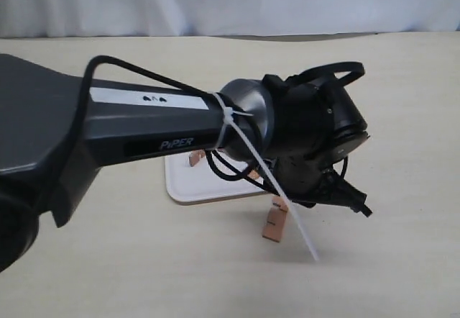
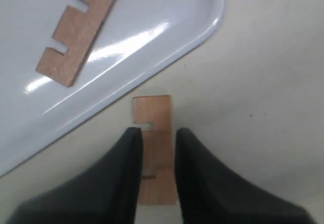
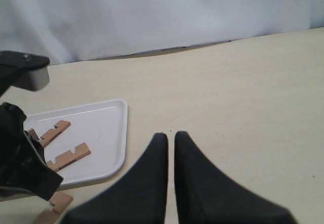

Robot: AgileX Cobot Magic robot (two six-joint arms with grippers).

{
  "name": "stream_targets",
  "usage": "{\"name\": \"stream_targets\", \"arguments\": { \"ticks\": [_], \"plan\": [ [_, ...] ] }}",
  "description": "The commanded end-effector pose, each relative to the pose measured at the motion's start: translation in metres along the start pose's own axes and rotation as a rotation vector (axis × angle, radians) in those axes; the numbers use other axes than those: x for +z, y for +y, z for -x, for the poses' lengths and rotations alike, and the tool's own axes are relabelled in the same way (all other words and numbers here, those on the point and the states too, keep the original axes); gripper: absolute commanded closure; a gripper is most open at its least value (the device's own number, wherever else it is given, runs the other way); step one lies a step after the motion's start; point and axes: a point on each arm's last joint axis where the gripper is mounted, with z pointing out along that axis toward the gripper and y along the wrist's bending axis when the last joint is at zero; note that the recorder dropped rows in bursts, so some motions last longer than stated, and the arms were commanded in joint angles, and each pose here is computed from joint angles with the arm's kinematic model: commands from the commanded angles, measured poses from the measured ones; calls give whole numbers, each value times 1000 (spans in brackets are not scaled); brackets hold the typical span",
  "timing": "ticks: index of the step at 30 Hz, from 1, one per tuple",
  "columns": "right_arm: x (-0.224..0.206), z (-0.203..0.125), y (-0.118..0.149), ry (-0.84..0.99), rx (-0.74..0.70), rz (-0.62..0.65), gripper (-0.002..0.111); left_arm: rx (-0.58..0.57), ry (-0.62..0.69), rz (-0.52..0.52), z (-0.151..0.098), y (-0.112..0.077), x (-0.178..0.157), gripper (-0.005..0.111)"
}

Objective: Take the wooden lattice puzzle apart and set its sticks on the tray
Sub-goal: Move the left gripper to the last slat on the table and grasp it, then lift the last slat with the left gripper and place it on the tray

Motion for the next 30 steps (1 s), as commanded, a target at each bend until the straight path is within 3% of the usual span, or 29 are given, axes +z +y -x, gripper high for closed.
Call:
{"name": "stream_targets", "arguments": {
  "ticks": [1,8,30],
  "plan": [
    [1,0,-1,-1,2,-8,104,14,31,32,-4,-1,13,58],
    [1,0,-1,-1,2,-8,104,-14,53,19,-4,2,39,56],
    [1,0,-1,-1,2,-8,104,-22,26,-17,0,0,44,56]
  ]
}}
